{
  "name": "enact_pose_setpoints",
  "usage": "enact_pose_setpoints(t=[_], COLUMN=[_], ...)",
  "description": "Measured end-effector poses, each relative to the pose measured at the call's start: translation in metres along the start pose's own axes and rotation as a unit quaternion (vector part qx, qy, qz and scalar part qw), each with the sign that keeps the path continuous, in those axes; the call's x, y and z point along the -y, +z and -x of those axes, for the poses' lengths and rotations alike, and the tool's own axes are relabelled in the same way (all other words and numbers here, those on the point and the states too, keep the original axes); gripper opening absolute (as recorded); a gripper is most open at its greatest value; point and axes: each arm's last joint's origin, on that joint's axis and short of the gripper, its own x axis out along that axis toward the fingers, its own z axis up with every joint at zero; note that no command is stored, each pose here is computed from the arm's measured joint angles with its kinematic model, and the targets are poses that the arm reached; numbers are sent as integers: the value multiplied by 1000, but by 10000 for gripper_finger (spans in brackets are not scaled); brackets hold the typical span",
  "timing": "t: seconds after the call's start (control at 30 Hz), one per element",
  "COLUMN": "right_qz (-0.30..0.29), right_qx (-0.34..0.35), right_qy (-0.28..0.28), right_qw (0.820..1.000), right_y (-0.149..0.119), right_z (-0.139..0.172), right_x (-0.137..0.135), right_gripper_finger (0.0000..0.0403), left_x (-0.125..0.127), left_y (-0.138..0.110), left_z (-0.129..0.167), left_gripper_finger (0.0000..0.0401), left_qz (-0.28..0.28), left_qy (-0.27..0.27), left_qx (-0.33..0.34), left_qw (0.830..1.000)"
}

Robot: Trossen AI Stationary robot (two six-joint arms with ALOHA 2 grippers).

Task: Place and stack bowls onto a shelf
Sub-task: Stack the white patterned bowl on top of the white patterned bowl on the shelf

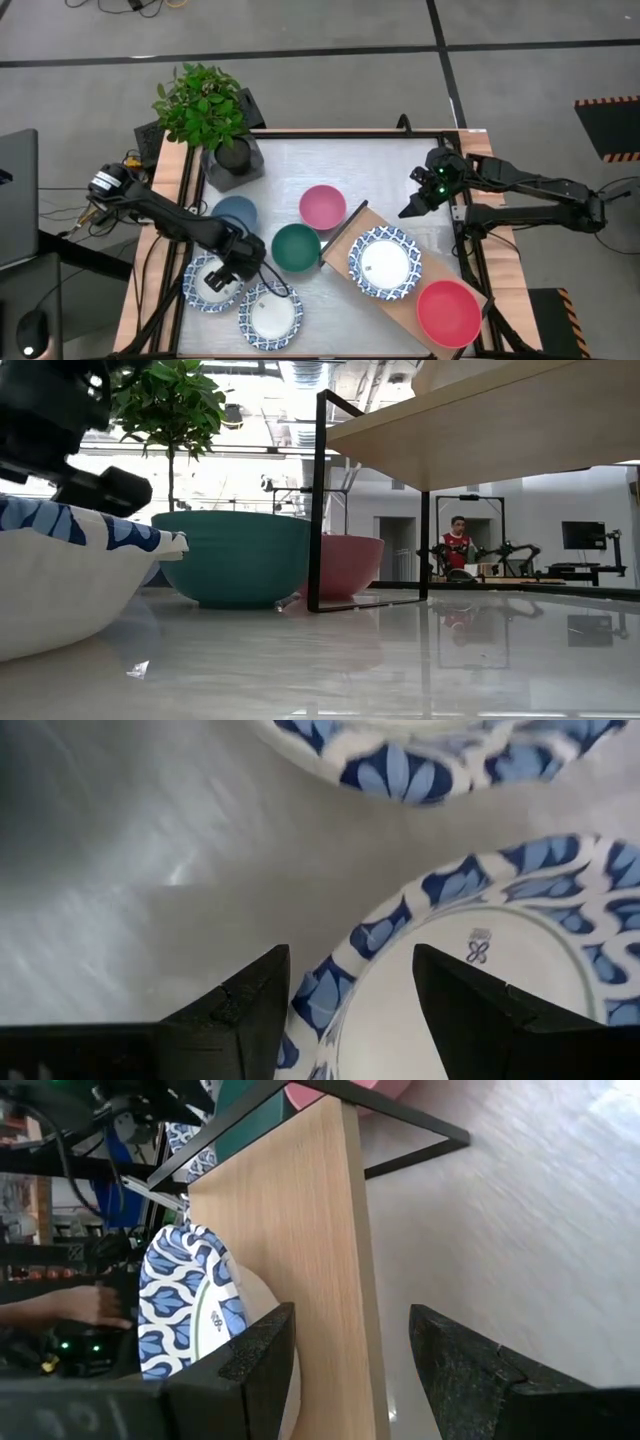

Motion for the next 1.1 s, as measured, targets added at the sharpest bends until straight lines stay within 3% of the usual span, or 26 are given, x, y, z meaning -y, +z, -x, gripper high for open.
enact_pose_setpoints(t=[0.37,0.8,1.1], right_qz=[2,5,5], right_qx=[0,0,1], right_qy=[0,0,-1], right_qw=[1000,1000,1000], right_y=[0,0,0], right_z=[0,0,0], right_x=[0,0,0], right_gripper_finger=[223,223,223], left_x=[-5,-5,-9], left_y=[0,-1,4], left_z=[-2,0,11], left_gripper_finger=[188,63,21], left_qz=[7,5,44], left_qy=[0,-2,29], left_qx=[-29,-40,-57], left_qw=[1000,999,997])
